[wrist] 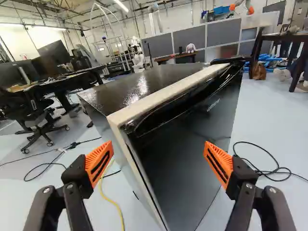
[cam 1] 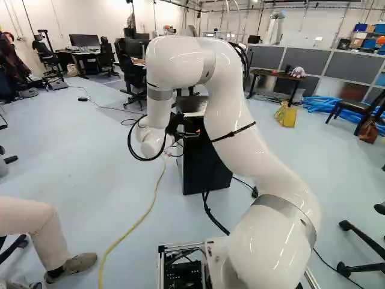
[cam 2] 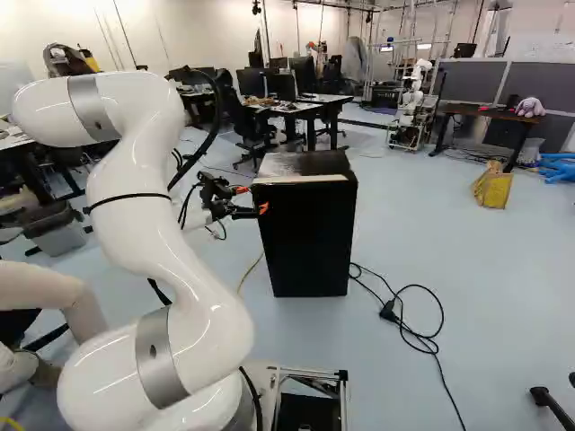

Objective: Grab a drink from the fridge

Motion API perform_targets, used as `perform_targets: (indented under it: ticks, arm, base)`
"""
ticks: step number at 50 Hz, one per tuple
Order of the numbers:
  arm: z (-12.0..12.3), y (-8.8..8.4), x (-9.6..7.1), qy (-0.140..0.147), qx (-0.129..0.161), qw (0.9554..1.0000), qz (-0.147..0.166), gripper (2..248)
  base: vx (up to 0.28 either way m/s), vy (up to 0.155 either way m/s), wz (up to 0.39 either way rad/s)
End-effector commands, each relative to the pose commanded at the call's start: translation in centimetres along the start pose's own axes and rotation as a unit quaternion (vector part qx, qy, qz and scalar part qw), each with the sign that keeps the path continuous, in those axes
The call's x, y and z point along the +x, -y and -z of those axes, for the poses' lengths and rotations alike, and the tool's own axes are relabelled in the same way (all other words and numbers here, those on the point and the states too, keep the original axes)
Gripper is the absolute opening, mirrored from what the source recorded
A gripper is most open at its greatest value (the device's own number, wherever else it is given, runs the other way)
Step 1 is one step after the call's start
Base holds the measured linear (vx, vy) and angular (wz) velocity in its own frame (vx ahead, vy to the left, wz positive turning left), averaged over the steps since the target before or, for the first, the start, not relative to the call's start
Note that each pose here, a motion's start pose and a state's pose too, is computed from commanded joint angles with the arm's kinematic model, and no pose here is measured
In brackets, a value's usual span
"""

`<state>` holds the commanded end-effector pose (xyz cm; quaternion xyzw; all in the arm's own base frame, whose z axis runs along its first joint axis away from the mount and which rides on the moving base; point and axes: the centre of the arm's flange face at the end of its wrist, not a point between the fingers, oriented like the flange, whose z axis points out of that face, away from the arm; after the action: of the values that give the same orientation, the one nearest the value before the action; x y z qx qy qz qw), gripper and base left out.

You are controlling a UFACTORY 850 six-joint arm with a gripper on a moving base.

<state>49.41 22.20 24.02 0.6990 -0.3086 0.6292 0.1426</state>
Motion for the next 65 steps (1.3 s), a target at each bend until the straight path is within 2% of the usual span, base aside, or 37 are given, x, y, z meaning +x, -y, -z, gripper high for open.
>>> perform_targets:
  ticks: [10, 26, 31, 65]
  arm:
    - [-0.1, 0.0, 0.01, 0.0, -0.001, 1.0, 0.005, 247]
    - [-0.11, 0.0, 0.01, 0.0, -0.001, 0.9969, 0.079, 247]
    - [-0.11, 0.0, 0.01, 0.0, -0.001, 0.9957, 0.092, 247]
    - [-0.11, 0.0, 0.17, -0.009, -0.002, 0.995, 0.099, 247]
  base:
    - [0.0, 0.0, 0.0]
    - [0.0, 0.0, 0.0]
    - [0.0, 0.0, 0.0]
    - [0.0, 0.0, 0.0]
